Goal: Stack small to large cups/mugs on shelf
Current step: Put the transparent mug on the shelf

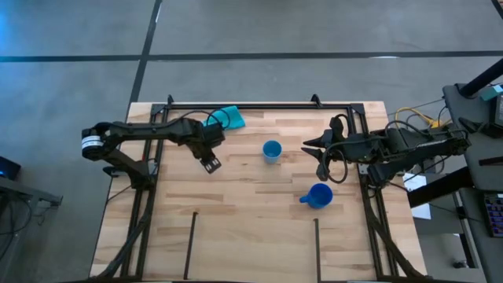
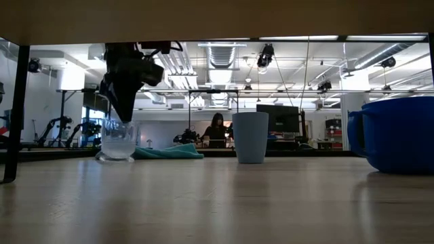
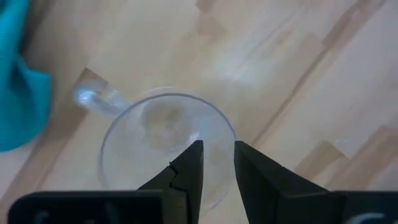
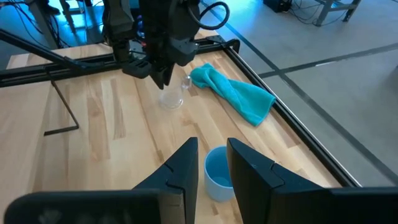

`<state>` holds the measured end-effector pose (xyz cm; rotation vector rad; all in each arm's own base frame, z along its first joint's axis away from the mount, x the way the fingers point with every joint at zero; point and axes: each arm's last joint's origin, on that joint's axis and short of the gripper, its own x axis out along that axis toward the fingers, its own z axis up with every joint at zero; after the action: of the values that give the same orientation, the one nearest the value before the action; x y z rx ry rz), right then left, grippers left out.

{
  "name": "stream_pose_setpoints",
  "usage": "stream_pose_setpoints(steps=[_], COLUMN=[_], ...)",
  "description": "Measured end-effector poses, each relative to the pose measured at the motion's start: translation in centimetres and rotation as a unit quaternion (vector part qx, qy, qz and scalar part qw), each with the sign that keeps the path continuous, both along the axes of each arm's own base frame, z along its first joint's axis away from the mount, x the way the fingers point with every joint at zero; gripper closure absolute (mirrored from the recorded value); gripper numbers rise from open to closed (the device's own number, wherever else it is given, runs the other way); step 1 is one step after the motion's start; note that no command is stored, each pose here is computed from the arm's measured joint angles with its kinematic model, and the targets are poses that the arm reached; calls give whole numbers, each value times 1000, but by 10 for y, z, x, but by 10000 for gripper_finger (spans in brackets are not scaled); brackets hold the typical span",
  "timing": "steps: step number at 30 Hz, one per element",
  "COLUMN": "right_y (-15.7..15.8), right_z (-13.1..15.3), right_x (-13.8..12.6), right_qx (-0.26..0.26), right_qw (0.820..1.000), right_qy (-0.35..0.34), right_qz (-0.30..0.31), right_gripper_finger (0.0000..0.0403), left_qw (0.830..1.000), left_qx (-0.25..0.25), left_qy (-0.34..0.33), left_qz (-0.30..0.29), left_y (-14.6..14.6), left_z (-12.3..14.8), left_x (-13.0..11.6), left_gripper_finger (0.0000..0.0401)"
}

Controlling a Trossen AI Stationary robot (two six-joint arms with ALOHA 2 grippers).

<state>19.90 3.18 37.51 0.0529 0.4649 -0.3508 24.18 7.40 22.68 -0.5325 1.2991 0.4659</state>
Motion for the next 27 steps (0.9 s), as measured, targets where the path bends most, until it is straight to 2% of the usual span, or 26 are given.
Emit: stream_pose_setpoints(steps=[27], right_y=[0], right_z=[0], right_x=[0], right_qx=[0], right_qw=[1000], right_qy=[0], right_qz=[0], right_gripper_finger=[323], left_qw=[1000], left_qx=[5], left_qy=[-8], left_qz=[0], left_y=[0], left_z=[-4], left_x=[2], left_gripper_finger=[327])
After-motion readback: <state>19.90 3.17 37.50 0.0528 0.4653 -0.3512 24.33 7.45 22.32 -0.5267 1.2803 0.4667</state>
